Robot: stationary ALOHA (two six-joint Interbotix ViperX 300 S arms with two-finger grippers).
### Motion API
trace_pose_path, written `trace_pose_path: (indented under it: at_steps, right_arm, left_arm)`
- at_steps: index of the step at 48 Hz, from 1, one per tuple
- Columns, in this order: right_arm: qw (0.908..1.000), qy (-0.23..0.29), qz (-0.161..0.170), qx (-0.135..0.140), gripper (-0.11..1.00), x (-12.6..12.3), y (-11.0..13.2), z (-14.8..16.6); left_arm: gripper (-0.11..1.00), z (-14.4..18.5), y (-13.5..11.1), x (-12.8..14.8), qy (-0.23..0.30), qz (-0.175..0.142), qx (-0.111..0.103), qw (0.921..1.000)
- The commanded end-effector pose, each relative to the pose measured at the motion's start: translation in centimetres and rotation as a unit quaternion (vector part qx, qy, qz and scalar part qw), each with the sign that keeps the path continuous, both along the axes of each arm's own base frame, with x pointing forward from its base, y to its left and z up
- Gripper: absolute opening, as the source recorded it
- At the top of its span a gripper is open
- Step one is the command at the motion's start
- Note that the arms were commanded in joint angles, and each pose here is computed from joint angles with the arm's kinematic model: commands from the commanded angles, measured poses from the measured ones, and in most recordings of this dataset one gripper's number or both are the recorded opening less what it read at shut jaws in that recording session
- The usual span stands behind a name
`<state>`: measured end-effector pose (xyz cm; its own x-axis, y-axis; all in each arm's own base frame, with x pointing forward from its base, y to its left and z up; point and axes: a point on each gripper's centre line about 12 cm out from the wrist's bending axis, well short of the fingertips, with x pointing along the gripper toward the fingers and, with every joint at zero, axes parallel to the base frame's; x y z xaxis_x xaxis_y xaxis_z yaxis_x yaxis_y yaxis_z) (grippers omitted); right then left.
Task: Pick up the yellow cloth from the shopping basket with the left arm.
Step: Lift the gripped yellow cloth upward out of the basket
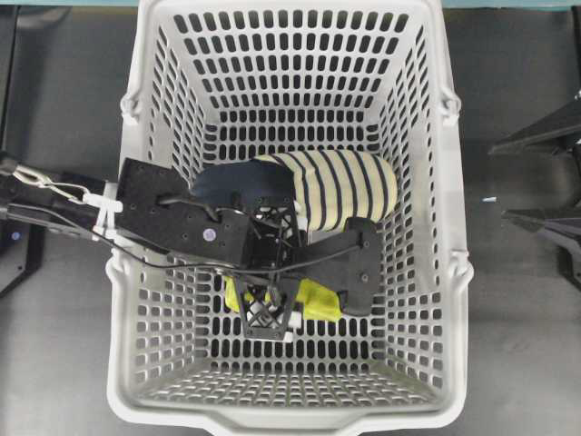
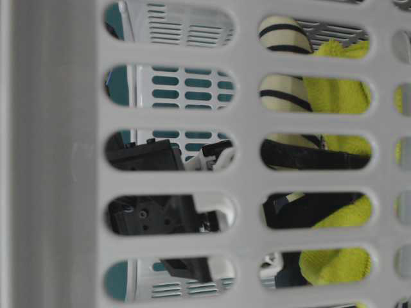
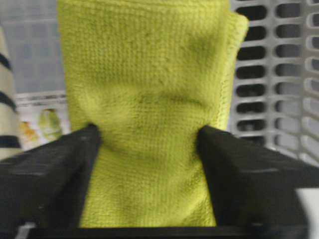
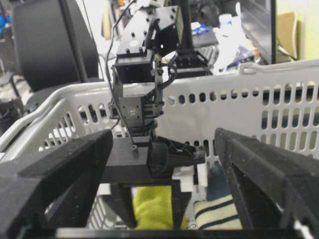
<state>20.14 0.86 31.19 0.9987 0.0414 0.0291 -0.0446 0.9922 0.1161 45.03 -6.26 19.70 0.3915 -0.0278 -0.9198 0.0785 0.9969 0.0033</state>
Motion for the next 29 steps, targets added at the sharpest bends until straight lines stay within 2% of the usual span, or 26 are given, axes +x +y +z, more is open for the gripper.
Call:
trace_pose_path:
  at_steps: [1,6,9,20,29]
  right_arm:
    - [1.0,-0.007,0.0,0.003,0.79,0.1,0.0,0.4]
    - [1.0,-0.006,0.0,0.003,0.79,0.1,0.0,0.2]
    - [1.0,-0.006,0.0,0.003,0.79,0.1,0.0,0.2]
    - [1.0,-0.004,0.0,0.005,0.79,0.1,0.0,0.1]
    - [1.0,-0.001,0.0,0.005,0.79,0.0,0.0,-0.2]
  left_arm:
    - [0.58,0.3,0.0,0.0,-0.005,-0.002,0.001,1.0]
    - [0.3,1.2,0.0,0.1,-0.015,-0.003,0.001,0.9999]
    - [0.18,2.2,0.2,0.1,-0.026,-0.003,0.0,0.9996]
    - [0.17,8.5,0.0,0.4,-0.08,-0.007,-0.005,0.9967]
    - [0.17,17.2,0.3,-0.6,-0.101,0.0,-0.008,0.9949]
